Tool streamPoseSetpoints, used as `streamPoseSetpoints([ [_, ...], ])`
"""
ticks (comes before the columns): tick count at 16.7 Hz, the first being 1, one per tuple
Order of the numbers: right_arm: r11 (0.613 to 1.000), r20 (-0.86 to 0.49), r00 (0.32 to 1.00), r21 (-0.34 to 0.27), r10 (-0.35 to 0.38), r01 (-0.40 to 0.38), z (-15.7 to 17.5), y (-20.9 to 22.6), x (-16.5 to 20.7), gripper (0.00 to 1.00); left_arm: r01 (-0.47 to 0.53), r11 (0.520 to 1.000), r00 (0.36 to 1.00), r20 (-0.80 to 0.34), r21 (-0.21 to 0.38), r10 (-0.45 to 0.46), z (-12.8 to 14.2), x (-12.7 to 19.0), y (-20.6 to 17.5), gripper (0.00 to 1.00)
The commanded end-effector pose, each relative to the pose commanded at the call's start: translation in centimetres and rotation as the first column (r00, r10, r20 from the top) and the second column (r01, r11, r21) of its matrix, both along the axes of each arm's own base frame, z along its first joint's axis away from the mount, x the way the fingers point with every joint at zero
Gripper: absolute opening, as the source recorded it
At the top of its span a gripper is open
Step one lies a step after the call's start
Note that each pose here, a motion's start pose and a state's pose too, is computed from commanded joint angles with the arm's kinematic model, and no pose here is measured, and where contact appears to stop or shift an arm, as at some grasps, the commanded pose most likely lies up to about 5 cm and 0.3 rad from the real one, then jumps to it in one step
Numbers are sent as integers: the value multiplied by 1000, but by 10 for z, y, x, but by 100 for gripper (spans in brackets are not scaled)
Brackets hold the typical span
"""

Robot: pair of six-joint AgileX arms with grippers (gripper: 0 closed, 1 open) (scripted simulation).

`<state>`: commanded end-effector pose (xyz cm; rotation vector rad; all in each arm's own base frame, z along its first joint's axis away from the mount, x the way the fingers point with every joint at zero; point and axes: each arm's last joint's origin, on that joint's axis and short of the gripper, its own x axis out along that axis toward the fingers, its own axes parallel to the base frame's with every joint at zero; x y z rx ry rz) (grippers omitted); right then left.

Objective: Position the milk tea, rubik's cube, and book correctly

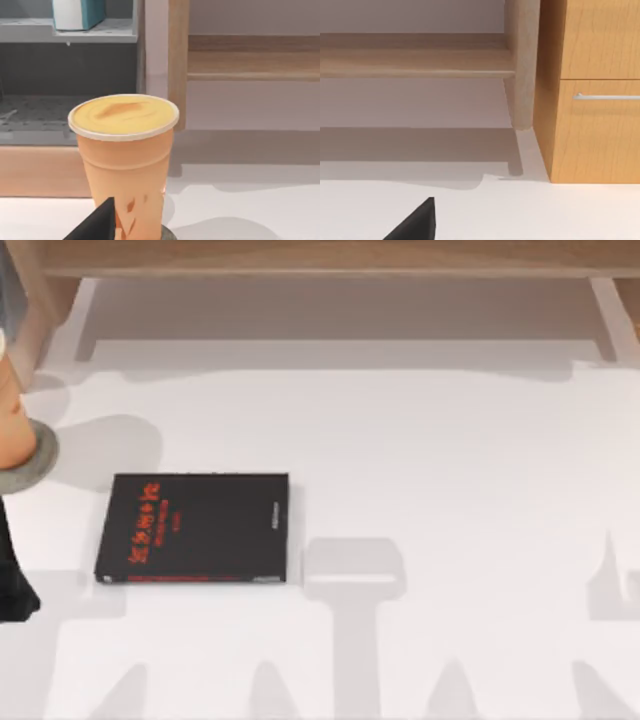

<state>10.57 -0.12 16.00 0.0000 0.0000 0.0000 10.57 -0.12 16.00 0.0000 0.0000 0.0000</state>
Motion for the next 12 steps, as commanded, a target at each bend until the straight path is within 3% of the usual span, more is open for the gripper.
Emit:
streamPoseSetpoints([
  [6,1000,-54,998,-24,-16,15,8,-2,1,100,0,1000,1000,0,0,0,0,0,0,100],
  [12,988,-361,927,-150,-99,47,59,-13,23,100,0,1000,1000,0,0,0,0,0,0,100],
])
